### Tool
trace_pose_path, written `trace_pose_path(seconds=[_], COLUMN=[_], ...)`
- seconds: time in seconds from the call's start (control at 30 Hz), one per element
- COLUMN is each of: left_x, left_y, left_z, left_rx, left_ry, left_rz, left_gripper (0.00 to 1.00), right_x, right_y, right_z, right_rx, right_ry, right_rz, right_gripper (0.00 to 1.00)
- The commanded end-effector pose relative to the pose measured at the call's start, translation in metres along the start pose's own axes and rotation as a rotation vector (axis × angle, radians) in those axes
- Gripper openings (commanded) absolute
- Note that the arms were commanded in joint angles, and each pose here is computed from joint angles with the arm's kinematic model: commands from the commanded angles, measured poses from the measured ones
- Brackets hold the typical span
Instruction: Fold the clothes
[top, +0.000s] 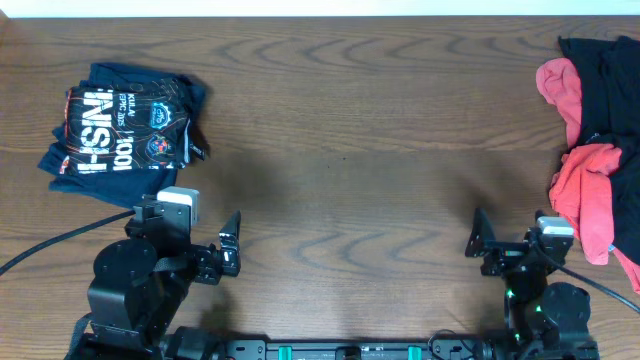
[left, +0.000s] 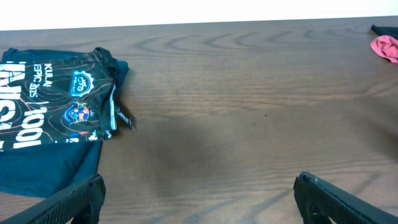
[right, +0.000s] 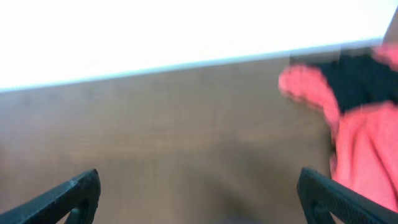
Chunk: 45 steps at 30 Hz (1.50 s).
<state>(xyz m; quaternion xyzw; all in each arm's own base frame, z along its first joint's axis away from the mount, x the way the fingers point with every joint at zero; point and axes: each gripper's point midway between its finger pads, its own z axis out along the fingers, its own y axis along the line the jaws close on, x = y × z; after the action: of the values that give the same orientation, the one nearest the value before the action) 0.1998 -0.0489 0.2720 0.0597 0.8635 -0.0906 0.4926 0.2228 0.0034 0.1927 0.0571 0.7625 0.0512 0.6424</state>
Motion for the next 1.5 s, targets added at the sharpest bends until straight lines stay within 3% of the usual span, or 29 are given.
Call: trace_pose_path(seconds=[0.0, 0.33, 1.47], left_x=[0.000, 0.000, 0.000], left_y=[0.003, 0.003, 0.003], left_z=[0.000, 0.000, 0.000], left_rx=[-0.017, -0.017, -0.017], left_ry=[-0.002, -0.002, -0.002], left_rz=[-0.003, -0.003, -0.003], left_gripper=[0.98, 0.98, 0.98], right_x=[0.000, 0.030, 0.031], right_y=[0.001, -0.004, -0.003], right_z=[0.007, 0.029, 0.029], right_rx=[-0.016, -0.016, -0.020], right_ry=[-0.051, -0.098, -0.096], right_rz=[-0.054, -0.094, -0.094], right_gripper=[0.99, 0.99, 0.99])
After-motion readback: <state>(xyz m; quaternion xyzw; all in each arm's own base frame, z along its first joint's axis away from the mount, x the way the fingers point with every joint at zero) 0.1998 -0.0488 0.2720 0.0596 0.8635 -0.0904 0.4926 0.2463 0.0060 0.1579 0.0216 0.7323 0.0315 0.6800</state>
